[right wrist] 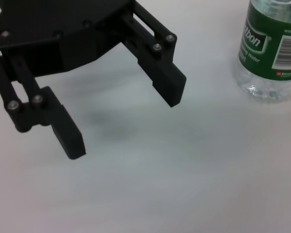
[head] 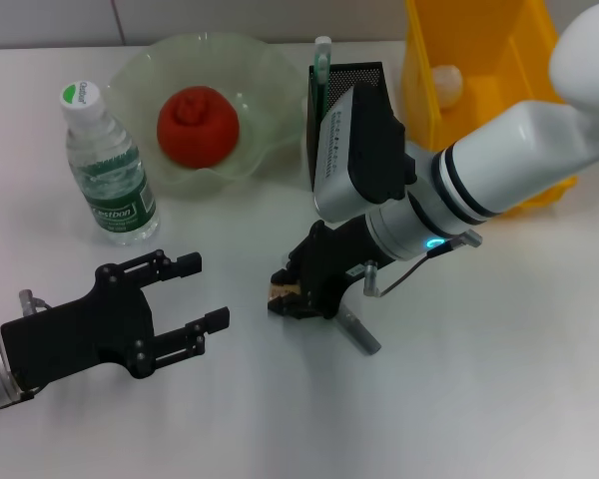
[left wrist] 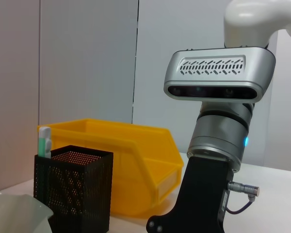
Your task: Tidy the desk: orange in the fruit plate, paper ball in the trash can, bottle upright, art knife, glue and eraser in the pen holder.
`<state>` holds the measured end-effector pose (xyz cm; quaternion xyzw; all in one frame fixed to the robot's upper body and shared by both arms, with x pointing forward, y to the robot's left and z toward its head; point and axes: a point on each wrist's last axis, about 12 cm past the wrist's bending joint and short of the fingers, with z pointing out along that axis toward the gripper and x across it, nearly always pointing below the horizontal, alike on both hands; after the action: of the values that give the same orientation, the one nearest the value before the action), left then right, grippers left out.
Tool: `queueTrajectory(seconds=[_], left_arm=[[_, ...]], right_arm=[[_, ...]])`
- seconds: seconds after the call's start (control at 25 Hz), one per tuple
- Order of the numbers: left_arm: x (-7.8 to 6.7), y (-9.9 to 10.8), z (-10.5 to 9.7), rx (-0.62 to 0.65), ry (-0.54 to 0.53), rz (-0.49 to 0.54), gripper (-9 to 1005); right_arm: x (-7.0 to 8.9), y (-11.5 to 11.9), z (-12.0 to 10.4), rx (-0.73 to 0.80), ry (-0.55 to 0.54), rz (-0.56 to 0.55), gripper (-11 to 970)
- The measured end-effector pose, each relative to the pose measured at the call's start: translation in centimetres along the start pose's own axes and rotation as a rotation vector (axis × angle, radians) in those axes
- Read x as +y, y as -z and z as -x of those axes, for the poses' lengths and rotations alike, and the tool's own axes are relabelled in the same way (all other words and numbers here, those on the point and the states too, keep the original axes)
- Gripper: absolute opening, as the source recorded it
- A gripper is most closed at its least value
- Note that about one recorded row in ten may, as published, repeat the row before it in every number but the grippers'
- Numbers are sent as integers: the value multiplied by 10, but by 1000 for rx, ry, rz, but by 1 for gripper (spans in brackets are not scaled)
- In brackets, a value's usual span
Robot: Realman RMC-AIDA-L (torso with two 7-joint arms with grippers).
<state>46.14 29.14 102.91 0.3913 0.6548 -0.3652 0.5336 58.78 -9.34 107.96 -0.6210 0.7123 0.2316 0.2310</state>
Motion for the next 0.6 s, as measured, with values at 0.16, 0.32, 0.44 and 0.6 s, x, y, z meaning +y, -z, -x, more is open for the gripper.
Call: queueTrajectory(seconds=[0.16,0.32,0.44,0.6], left_arm=[[0,0,0,0,0,-1,696],[0,0,0,-4,0,-3,696],[-1,1,1,-10,-1,-7,696],[0,3,2,-11,-4,-5,696]], right_arm=[[0,0,1,-10,-3,0,285],[1,2,7,-64,-25,0,262],[-1,8,9,-111,-43,-13,257],[-7,22,10,-209,-114,-31,260]])
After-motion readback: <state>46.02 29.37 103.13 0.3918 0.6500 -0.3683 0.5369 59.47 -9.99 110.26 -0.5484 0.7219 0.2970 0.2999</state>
